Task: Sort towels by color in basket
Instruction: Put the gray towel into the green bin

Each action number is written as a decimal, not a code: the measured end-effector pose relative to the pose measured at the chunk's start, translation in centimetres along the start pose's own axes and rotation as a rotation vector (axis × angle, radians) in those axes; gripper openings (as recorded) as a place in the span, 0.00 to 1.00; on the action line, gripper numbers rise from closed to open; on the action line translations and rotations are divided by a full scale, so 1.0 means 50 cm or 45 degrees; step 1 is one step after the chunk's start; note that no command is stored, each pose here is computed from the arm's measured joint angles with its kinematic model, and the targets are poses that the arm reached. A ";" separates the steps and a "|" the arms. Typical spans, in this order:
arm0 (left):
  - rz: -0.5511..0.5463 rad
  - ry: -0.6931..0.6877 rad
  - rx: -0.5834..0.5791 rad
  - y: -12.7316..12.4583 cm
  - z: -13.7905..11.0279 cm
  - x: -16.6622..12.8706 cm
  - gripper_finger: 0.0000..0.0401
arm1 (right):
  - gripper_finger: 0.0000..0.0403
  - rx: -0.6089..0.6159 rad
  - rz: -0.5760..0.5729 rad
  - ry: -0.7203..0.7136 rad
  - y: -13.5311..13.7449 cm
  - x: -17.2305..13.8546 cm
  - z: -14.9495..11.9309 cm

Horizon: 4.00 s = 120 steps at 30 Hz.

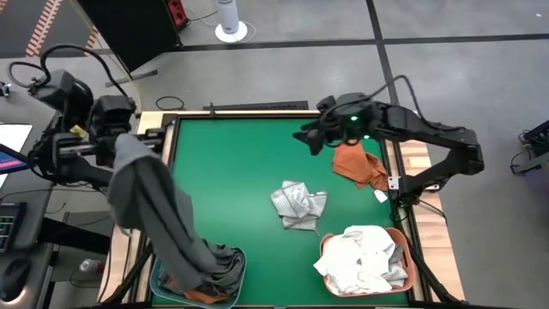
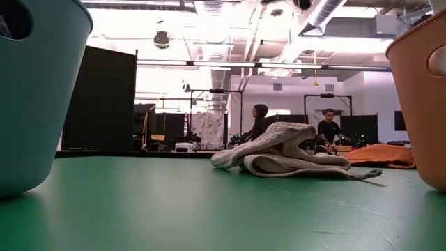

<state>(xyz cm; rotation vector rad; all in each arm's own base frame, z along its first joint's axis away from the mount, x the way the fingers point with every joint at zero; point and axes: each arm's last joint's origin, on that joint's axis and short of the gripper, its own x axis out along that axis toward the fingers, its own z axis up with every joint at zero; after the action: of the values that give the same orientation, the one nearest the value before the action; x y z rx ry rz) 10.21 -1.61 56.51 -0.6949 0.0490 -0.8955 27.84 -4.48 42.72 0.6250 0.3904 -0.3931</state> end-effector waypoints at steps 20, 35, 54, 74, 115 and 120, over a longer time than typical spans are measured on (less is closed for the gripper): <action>0.354 0.562 -0.703 0.147 -0.125 0.157 0.00 | 0.66 -0.201 -0.449 0.646 -0.059 0.045 -0.099; 1.268 1.283 -0.772 0.261 -0.347 0.258 0.00 | 0.66 -0.460 -0.408 0.655 -0.002 0.071 -0.149; 1.475 1.442 -0.505 0.301 -0.588 0.407 0.00 | 0.66 -0.568 -0.425 0.713 0.034 0.083 -0.199; 1.704 1.071 -0.952 0.425 -0.782 0.327 0.00 | 0.66 -0.554 -0.391 0.709 0.057 0.074 -0.218; 1.786 0.512 -0.895 0.276 -0.427 0.180 0.63 | 0.66 -0.528 -0.327 0.601 0.061 0.089 -0.199; 1.893 0.515 -0.912 0.366 -0.423 0.145 0.63 | 0.66 -0.455 -0.260 0.535 0.078 0.094 -0.198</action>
<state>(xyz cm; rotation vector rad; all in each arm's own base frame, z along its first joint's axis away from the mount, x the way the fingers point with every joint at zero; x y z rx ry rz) 20.92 -10.49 31.17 -0.8671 1.1389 0.4909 31.39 3.55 35.06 0.3138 0.9097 -0.3733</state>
